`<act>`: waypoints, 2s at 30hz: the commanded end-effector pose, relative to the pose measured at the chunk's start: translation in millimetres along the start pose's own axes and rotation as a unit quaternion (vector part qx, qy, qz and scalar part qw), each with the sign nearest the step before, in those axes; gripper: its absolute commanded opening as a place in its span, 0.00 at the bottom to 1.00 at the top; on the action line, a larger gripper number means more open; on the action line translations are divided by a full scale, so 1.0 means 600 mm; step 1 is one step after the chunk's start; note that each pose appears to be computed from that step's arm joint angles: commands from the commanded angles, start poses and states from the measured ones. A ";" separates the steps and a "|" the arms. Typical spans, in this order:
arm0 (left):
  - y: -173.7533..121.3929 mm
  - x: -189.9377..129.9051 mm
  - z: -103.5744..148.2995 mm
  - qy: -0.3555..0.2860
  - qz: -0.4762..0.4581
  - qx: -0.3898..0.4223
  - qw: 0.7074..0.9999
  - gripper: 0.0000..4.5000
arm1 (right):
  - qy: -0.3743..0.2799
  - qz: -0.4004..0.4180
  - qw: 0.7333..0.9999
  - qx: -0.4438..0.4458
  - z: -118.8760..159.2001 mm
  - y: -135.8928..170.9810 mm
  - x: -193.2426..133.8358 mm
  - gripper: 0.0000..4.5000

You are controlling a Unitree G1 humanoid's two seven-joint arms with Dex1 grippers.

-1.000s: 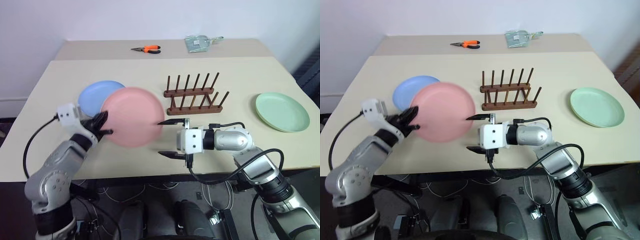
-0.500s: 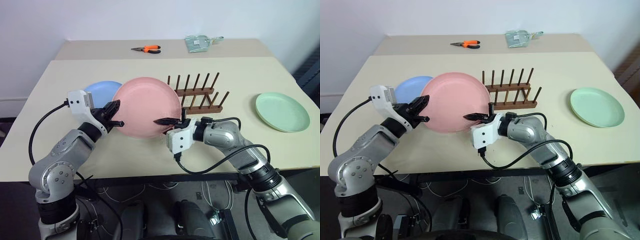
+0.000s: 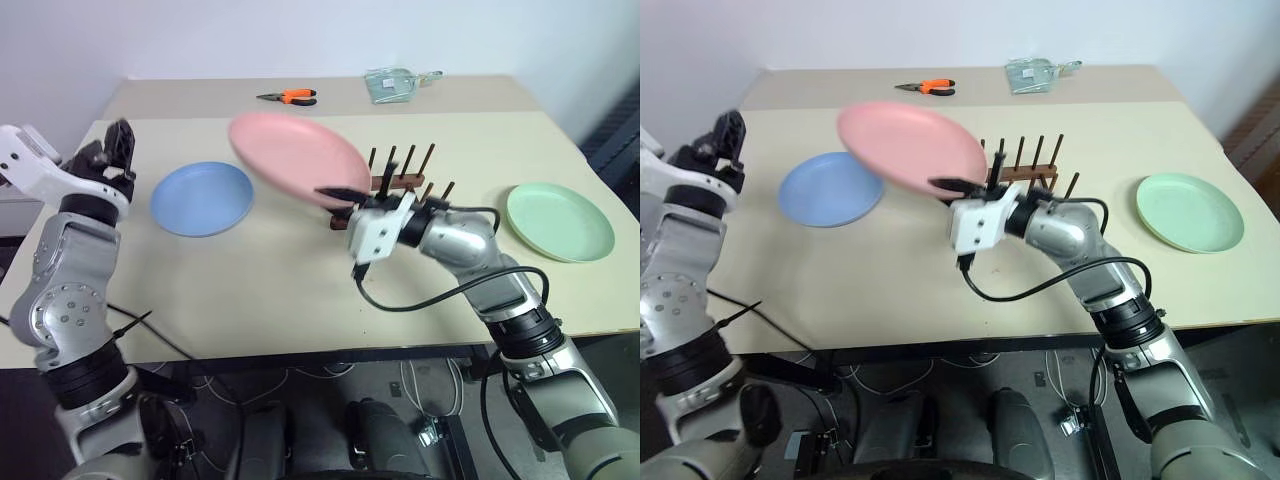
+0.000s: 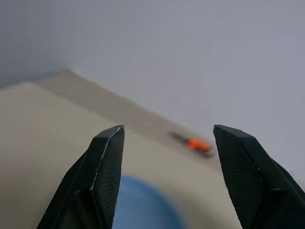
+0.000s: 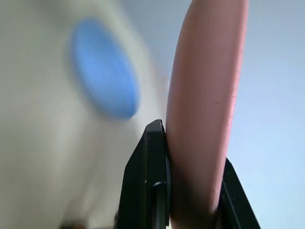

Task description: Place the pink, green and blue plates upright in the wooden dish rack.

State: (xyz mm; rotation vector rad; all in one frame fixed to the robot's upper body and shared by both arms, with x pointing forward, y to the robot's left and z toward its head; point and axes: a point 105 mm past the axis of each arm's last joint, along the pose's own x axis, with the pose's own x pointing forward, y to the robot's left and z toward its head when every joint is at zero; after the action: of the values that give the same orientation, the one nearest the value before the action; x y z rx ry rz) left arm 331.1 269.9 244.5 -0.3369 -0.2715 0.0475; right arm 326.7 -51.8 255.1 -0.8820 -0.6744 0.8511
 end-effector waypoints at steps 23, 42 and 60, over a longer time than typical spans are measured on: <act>-0.186 -0.138 -0.189 0.187 -0.385 0.129 0.895 0.67 | 0.153 -0.311 0.789 0.507 -0.157 -0.157 -0.160 0.00; -0.153 -0.092 -0.172 0.156 -0.279 0.085 0.944 0.99 | 0.112 -0.397 0.841 0.351 -0.129 -0.245 -0.184 0.67; -0.282 -0.145 -0.220 0.205 -0.545 0.133 0.802 0.99 | 0.508 -0.152 0.820 0.216 -0.271 -0.072 -0.418 0.67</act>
State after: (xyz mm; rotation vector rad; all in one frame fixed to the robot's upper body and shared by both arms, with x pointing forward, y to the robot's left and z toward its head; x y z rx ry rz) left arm 288.4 66.3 155.7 0.1285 0.0290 -1.0645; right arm 340.8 -340.8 158.5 -0.5525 0.3706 0.1466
